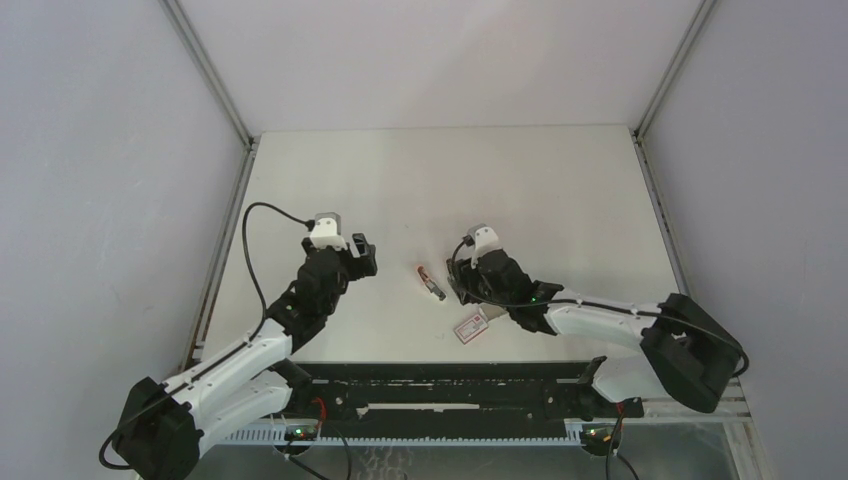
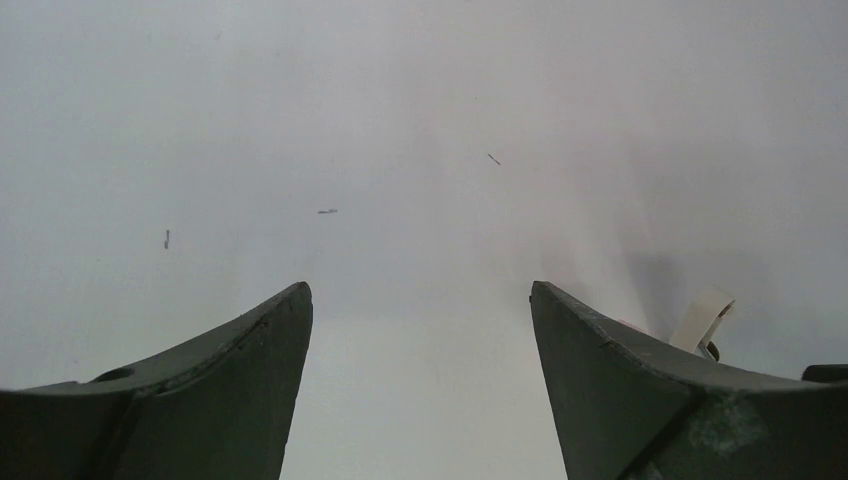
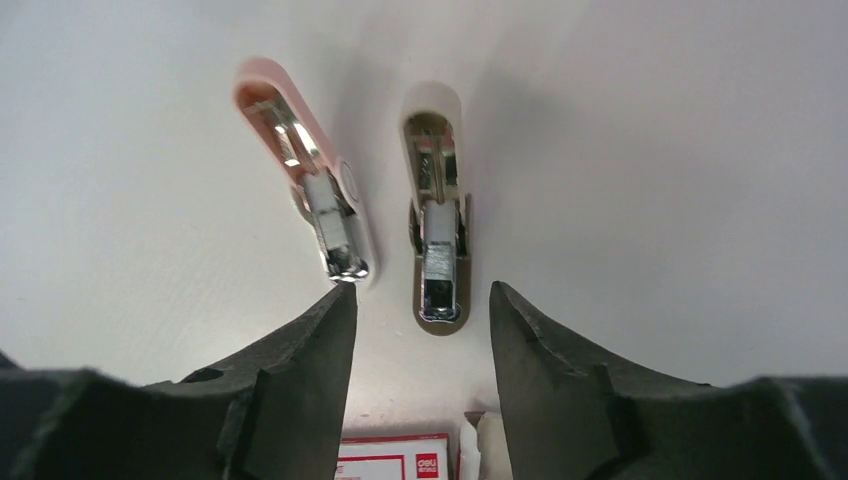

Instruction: Load the staples into the stapler

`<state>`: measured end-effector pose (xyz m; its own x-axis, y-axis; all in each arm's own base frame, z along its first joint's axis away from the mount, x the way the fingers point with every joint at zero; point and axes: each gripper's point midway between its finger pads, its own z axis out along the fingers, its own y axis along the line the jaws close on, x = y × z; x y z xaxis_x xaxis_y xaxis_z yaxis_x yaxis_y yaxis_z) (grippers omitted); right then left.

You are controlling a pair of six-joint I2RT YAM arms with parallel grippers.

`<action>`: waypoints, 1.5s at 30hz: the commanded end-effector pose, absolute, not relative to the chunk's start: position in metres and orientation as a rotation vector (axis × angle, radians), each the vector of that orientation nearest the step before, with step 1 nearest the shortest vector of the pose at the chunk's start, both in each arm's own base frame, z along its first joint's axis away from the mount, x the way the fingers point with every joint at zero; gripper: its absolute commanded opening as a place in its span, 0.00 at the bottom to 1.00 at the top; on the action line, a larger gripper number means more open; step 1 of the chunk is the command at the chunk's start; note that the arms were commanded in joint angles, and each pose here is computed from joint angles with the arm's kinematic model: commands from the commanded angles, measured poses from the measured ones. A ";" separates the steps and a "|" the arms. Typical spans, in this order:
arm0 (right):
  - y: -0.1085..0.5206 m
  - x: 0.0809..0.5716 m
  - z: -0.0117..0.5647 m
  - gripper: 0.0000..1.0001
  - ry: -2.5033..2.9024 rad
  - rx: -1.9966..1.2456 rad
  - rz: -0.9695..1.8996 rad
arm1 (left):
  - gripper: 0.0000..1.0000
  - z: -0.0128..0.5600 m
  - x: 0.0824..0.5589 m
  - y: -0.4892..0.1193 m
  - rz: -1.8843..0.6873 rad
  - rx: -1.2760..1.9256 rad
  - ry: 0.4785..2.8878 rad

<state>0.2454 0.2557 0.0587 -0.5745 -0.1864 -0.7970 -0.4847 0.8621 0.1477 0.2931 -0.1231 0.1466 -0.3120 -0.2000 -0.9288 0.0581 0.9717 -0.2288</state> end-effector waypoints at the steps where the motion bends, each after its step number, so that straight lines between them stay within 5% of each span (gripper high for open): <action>1: 0.259 0.246 0.092 0.51 2.118 -0.436 0.530 | 0.84 0.152 0.292 -0.124 -0.289 -0.123 1.842; 10: 0.257 0.258 0.076 0.34 2.243 -0.406 0.577 | 0.84 0.151 0.293 -0.123 -0.284 -0.125 1.844; 45: 0.254 0.282 0.045 0.33 2.334 -0.340 0.543 | 0.84 0.147 0.294 -0.124 -0.274 -0.123 1.854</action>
